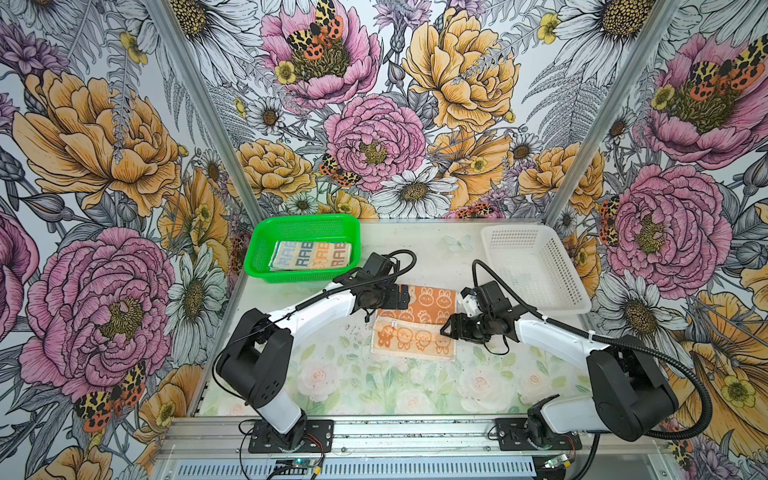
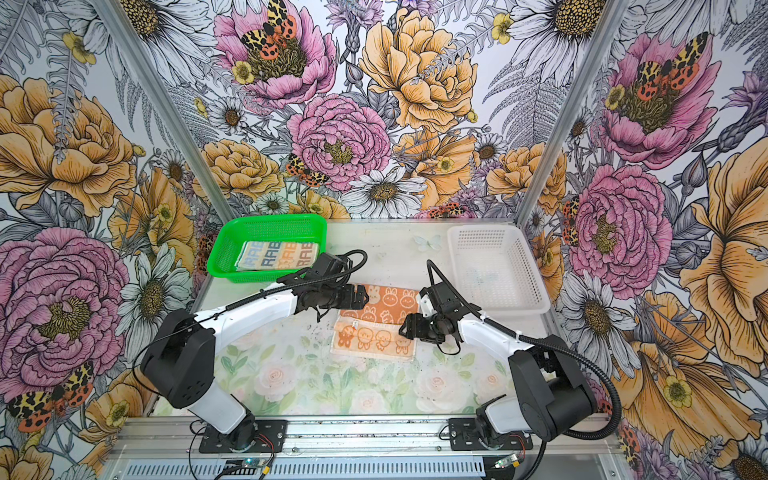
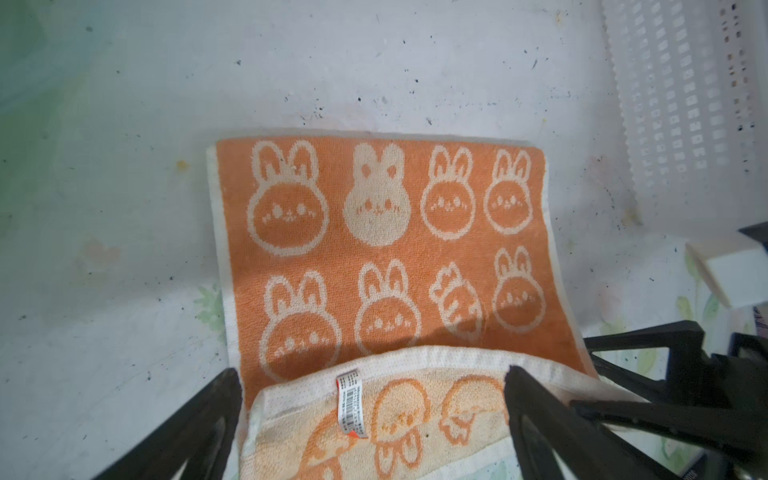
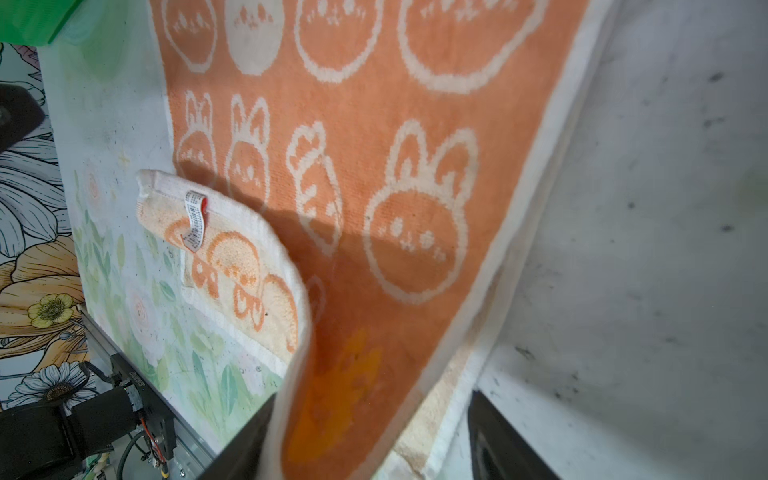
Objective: Fold and stack the towels
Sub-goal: 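Lay the folded edge down on the towel and open both grippers, then raise both grippers and move them to the towel's far edge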
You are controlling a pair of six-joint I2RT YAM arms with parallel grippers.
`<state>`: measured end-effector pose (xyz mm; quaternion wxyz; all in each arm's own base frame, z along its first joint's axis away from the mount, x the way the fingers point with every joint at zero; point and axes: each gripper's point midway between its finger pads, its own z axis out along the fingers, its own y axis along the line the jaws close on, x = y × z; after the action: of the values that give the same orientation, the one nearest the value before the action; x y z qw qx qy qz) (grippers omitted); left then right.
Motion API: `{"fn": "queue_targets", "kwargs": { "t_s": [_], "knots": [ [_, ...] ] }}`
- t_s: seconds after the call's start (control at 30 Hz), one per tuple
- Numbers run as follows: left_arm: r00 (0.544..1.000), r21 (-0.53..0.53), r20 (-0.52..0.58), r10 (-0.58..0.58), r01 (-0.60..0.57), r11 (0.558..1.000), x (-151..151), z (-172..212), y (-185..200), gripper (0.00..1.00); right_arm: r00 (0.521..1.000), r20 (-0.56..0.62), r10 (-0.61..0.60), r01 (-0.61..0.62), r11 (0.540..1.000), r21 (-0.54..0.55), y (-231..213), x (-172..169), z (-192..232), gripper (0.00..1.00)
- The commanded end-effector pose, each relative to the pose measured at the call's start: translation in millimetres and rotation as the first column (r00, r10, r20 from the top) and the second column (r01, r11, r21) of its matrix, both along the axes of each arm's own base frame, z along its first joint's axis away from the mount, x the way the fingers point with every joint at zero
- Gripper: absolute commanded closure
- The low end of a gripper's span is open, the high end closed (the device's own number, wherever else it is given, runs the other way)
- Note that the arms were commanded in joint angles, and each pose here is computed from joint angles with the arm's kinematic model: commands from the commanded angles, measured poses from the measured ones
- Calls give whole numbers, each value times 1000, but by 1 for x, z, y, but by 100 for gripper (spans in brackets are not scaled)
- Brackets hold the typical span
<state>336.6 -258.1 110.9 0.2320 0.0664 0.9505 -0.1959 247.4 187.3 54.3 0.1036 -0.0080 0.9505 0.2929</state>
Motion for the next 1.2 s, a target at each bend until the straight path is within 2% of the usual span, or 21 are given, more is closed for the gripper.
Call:
{"fn": "queue_targets", "kwargs": {
  "t_s": [0.0, 0.17, 0.27, 0.5, 0.7, 0.9, 1.17],
  "knots": [
    [1000, -61, -7, -25, 25, 998, 13, 9, -21, 1, 1000, 28, 12, -12, 1000, -21, -2, 1, 4, 28],
    [999, -69, -11, -51, 50, 996, 34, 4, -47, 1, 997, 67, 26, -25, 1000, -14, 0, 5, 20, 20],
    [996, -57, -61, -64, 61, 997, 38, -22, -55, 1, 996, 74, 44, -42, 999, -29, -1, 7, 26, 12],
    [986, 7, -156, -54, 55, 998, 30, -73, -48, 1, 995, 80, 55, -49, 996, -72, -7, 9, 32, 1],
    [983, 37, -180, -31, 38, 999, 22, -90, -38, 1, 991, 111, 72, -68, 997, -41, 7, 29, 42, 1],
    [980, 27, -199, -10, 16, 1000, 22, -95, -35, 1, 991, 90, 94, -93, 995, -24, 22, 47, 23, 1],
    [975, 10, -220, 1, 1, 1000, 23, -101, -35, 1, 989, 53, 140, -138, 990, -30, 35, 36, -4, 1]
  ]
}}
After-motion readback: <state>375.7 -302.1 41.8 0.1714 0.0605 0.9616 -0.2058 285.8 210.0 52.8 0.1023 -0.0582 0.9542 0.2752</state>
